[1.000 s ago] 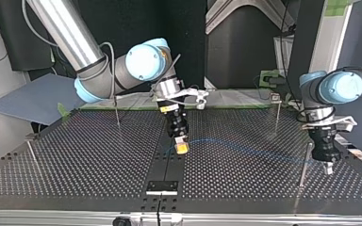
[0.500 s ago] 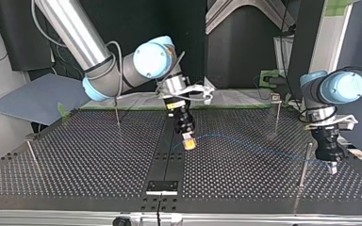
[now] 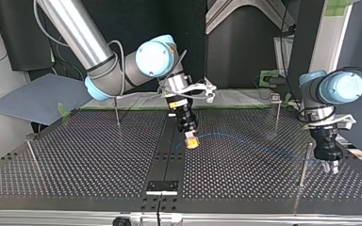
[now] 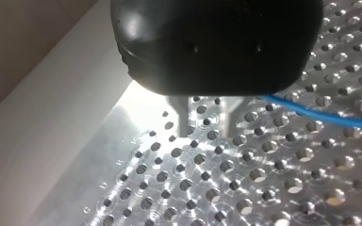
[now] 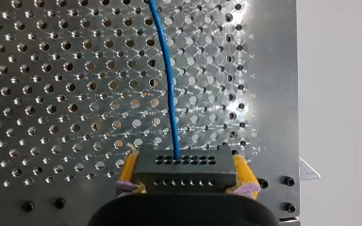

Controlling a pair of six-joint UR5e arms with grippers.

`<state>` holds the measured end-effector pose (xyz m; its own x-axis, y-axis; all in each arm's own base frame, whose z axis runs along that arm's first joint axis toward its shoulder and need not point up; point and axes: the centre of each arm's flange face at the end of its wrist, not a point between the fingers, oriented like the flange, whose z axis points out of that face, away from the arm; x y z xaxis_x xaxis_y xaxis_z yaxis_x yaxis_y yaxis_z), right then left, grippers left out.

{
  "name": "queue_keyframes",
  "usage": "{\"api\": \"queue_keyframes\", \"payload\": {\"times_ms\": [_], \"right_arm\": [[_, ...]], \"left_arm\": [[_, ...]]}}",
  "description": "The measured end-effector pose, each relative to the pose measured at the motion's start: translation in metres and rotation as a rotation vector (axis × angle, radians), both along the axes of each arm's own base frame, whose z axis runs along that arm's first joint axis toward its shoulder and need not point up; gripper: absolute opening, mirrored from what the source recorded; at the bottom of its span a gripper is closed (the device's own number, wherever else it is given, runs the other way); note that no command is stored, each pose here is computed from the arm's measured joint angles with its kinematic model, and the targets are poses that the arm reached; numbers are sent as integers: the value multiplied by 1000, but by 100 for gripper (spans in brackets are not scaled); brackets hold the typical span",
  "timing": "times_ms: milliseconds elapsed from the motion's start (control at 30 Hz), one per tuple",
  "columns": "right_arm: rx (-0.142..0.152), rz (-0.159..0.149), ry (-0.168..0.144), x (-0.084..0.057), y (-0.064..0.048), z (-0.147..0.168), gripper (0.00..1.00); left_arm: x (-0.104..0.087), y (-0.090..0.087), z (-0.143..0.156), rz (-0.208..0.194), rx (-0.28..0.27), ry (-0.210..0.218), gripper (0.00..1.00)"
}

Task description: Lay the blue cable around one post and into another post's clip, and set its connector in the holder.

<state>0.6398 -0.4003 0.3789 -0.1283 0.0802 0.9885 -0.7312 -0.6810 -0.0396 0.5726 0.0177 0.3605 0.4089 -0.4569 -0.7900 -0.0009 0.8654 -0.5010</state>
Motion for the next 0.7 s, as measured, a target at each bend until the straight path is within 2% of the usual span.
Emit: {"api": "queue_keyframes", "payload": {"times_ms": [33,267,533,700], "right_arm": [[0,0,0,0,0,0,0],[6,-3,8,-1,0,-1,0],[15,-9,18,-3,-1,-3,0],[29,-37,50,-9,-4,-9,0]], "left_arm": [[0,0,-1,1,-2,5,100],[-3,1,-5,30,-9,35,100],[-4,-1,-8,32,-8,42,100],[-6,-1,-12,31,-8,39,100]]}}
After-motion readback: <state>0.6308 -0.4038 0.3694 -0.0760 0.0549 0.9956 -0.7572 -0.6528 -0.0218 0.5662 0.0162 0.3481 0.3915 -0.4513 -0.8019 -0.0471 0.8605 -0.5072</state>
